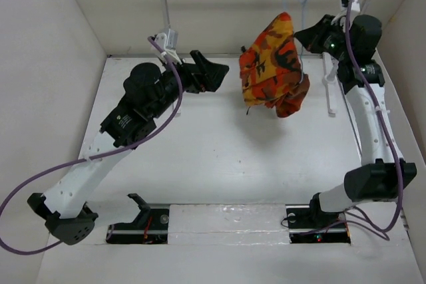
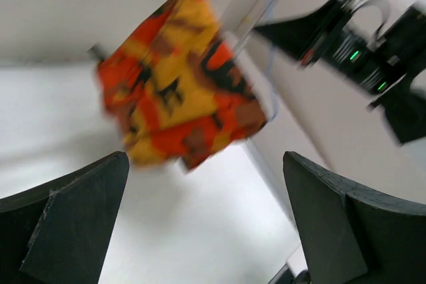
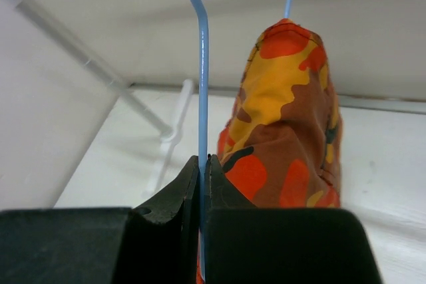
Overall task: Place the trousers on the hanger
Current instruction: Place the hanger at the clothesline, then reset both arms
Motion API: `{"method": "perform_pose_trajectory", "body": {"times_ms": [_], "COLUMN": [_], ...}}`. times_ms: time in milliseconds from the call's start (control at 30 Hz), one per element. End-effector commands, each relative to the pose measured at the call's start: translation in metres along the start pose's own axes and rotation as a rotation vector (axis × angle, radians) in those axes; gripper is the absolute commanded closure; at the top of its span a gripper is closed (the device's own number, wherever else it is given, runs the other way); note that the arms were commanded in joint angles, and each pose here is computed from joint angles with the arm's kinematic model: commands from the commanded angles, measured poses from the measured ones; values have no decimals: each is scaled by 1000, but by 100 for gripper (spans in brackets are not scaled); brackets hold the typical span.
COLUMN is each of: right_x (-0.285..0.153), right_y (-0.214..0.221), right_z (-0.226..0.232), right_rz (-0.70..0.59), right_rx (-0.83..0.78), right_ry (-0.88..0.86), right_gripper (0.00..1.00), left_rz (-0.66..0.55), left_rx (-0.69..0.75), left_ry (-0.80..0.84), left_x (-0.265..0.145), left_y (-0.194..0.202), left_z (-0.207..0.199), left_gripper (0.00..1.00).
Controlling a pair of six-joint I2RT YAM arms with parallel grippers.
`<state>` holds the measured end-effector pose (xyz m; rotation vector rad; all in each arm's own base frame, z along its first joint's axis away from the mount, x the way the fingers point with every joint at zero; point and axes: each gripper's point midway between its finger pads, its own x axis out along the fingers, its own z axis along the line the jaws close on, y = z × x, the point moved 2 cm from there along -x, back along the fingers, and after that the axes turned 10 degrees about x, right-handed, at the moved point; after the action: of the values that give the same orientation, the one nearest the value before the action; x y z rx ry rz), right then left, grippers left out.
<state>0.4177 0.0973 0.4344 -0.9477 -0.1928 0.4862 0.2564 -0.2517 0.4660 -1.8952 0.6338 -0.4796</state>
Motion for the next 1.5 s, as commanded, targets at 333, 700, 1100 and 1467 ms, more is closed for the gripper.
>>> {"method": "perform_pose_trajectory", "body": {"times_ms": [333,700,1100,1467], "right_x": [-13,6,-51,-144], "right_y": [-130,-116,-143,-104], "right_z": [-57,-140,-125,-22], "right_rz": [-256,-184,-240,-344], "right_rx": [-103,-23,-122,-230], "right_ry": [47,131,262,201], "right_gripper": [100,100,13,17], "left_rz": [250,290,257,203], "left_rx": [-32,-45,-27,-25], "left_ry": [-187,-232,-297,-219], "left_x": [-32,-38,-30,-26], "left_y": [119,136,112,76], "left_z": [61,71,74,51], "left_gripper": [1,1,1,1]}}
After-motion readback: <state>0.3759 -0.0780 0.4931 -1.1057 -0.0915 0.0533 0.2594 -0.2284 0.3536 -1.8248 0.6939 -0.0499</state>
